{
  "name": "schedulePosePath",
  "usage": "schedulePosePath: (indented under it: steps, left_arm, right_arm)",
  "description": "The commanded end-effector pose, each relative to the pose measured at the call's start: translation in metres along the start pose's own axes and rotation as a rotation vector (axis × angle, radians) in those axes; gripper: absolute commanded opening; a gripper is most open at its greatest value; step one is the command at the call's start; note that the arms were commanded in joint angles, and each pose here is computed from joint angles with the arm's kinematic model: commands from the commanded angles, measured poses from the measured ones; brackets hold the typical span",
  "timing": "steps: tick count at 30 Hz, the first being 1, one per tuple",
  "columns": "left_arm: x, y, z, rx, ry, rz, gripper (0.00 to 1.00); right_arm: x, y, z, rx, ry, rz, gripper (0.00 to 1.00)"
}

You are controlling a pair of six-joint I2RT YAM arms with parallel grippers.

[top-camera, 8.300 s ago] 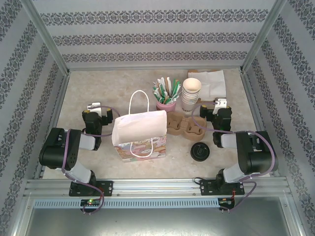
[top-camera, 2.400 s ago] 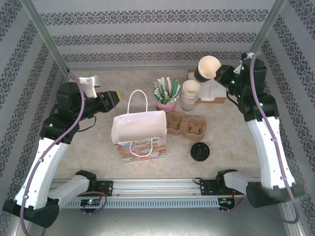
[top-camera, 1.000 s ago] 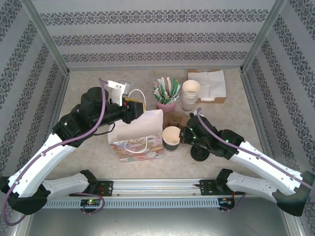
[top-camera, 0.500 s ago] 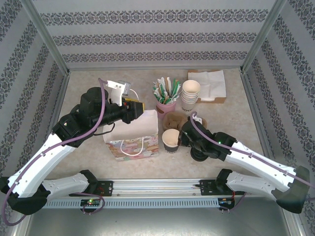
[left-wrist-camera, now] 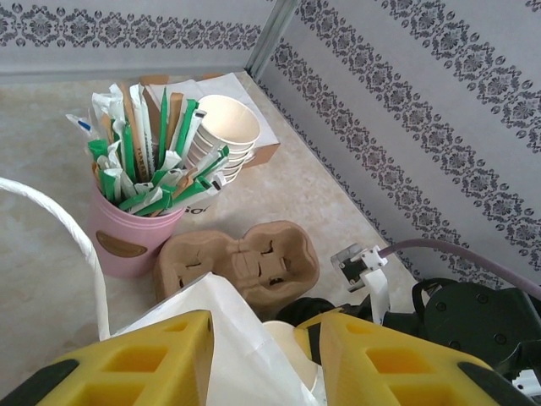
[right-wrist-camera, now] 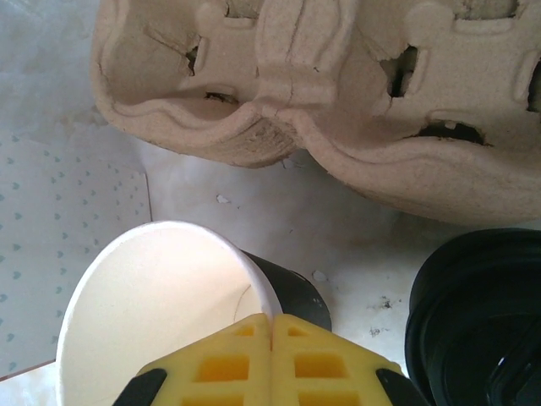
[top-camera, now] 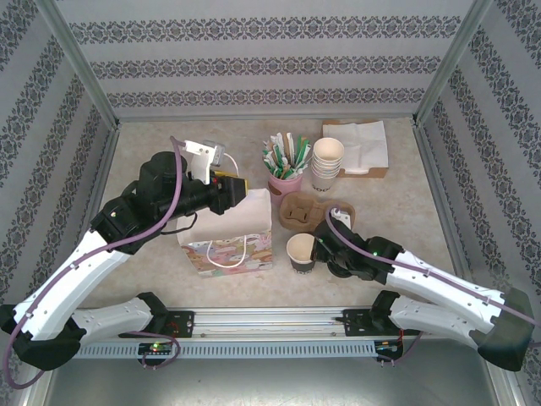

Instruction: Pack the takeout coffee

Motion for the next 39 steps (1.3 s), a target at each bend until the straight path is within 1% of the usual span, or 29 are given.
schedulePosePath:
  steps: [1,3,6,8,13,17,21,24,26,28,30,34,35,39]
  left_arm:
    - [0.005,0.004,-0.002,0.004,-0.01,0.003,0.39]
    - [0.005,0.004,-0.001,0.002,-0.011,0.004,0.39]
    - [0.006,0.004,-0.001,0.004,-0.013,0.005,0.4]
    - [0.006,0.003,0.0,0.001,-0.015,0.007,0.4]
    - [0.007,0.004,0.001,-0.004,-0.018,0.008,0.4]
    - [0.008,0.004,0.002,-0.007,-0.021,0.009,0.4]
    - [0.009,0.006,0.004,-0.014,-0.028,0.006,0.4]
    - [0.008,0.008,0.005,-0.025,-0.033,0.002,0.4]
    - [0.008,0.01,0.006,-0.029,-0.035,-0.001,0.4]
    - [0.008,0.012,0.006,-0.027,-0.039,-0.004,0.41]
    - [0.008,0.014,0.008,-0.034,-0.044,-0.01,0.41]
    - [0.009,0.016,0.013,-0.054,-0.044,-0.027,0.41]
    - [0.01,0.018,0.013,-0.055,-0.041,-0.028,0.41]
    - [0.013,0.022,0.018,-0.066,-0.029,-0.033,0.41]
  right_arm:
    - [0.001,-0.001,-0.005,0.011,0.008,-0.024,0.0]
    - [0.003,-0.001,-0.007,0.011,0.014,-0.026,0.01]
    - [0.004,0.001,-0.009,0.01,0.022,-0.032,0.05]
    - [0.003,0.003,-0.01,0.008,0.023,-0.041,0.06]
    - [-0.002,0.008,-0.005,-0.019,0.032,-0.057,0.18]
    - [-0.005,0.013,-0.005,-0.011,0.04,-0.059,0.24]
    - [-0.006,0.022,-0.015,0.051,0.036,-0.041,0.34]
    - [-0.006,0.034,-0.027,0.125,0.01,-0.017,0.41]
    - [-0.007,0.046,-0.038,0.193,-0.004,0.001,0.44]
    - [-0.006,0.056,-0.048,0.251,-0.02,0.022,0.56]
    - [-0.002,0.06,-0.055,0.282,-0.034,0.043,0.58]
    - [0.013,0.053,-0.07,0.322,-0.1,0.113,0.73]
    - [0.017,0.049,-0.073,0.322,-0.115,0.131,0.75]
    - [0.024,0.04,-0.076,0.315,-0.154,0.146,0.74]
Point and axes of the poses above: each hand's point on the last joint's axis, 136 mm out from that joint toward the fingers, its own y axis back along the fingers, its own z axis along the line the jaws close on, x = y × z, the point moved 1 cm from there along y, back along the fingers, and after that the axes turned 11 degrees about y, right-handed, at the moved point
